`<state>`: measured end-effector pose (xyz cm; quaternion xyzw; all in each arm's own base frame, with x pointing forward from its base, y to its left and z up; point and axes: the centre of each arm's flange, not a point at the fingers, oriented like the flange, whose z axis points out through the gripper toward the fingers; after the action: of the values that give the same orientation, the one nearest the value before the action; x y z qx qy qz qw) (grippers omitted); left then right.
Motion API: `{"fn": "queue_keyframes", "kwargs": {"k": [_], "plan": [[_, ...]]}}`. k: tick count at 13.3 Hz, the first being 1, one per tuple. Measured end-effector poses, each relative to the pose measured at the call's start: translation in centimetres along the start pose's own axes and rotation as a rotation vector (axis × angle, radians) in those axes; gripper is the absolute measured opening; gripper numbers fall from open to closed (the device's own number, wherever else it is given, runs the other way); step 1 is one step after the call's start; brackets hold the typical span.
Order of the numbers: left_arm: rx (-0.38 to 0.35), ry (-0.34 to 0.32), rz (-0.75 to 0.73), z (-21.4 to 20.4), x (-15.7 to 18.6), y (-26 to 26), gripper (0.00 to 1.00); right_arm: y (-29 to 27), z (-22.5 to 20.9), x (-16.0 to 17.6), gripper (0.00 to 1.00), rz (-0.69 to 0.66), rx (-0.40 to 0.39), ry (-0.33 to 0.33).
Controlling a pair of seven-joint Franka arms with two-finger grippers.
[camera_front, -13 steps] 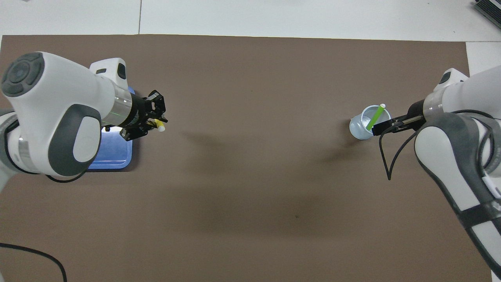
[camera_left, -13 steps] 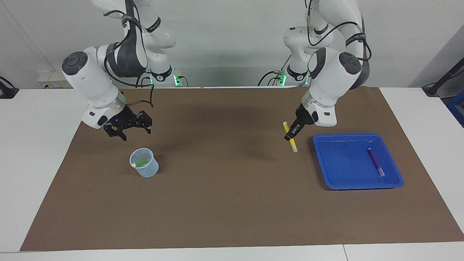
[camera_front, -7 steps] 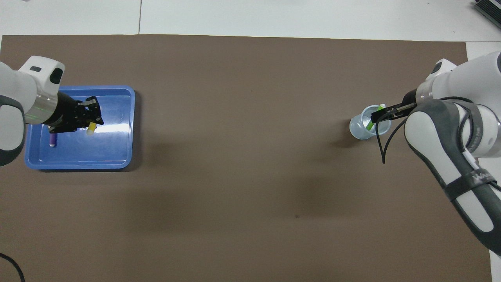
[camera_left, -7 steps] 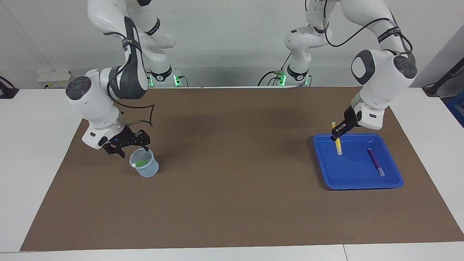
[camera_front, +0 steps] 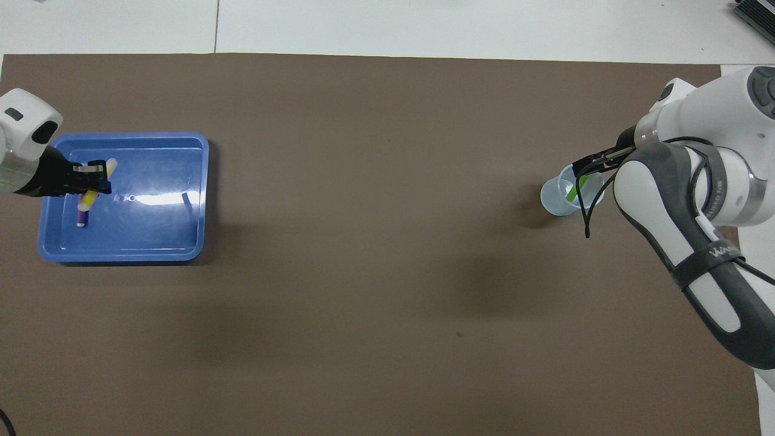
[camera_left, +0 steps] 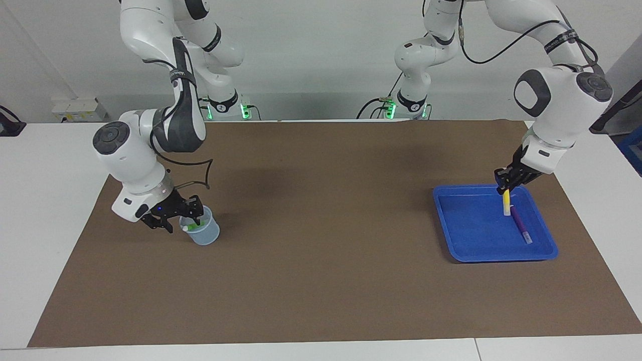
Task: Right arm passes pens to left for tray arrangement
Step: 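Lower the yellow pen into the blue tray while the right gripper returns, then open the left gripper over the tray and withdraw it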
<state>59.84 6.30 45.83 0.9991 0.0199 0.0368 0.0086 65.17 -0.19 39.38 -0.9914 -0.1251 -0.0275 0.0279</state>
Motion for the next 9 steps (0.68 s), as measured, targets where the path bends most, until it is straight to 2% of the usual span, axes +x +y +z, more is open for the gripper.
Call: {"fn": "queue_keyframes", "kwargs": {"k": [1,2,6,9], "plan": [[0.016,0.015,0.027,1.1,0.1,-0.8,0.19,0.0,0.0,0.0,0.52,0.000,0.000,0.001],[0.030,0.024,0.047,2.5,0.3,-1.1,0.19,0.0,0.0,0.0,0.46,0.000,-0.001,0.001],[0.035,0.091,0.073,7.1,1.9,-3.4,0.19,0.0,0.3,0.0,0.41,0.000,0.001,-0.004],[0.027,0.101,0.071,9.8,2.3,-5.1,0.19,0.0,0.5,0.0,0.39,0.000,0.003,-0.008]]}}
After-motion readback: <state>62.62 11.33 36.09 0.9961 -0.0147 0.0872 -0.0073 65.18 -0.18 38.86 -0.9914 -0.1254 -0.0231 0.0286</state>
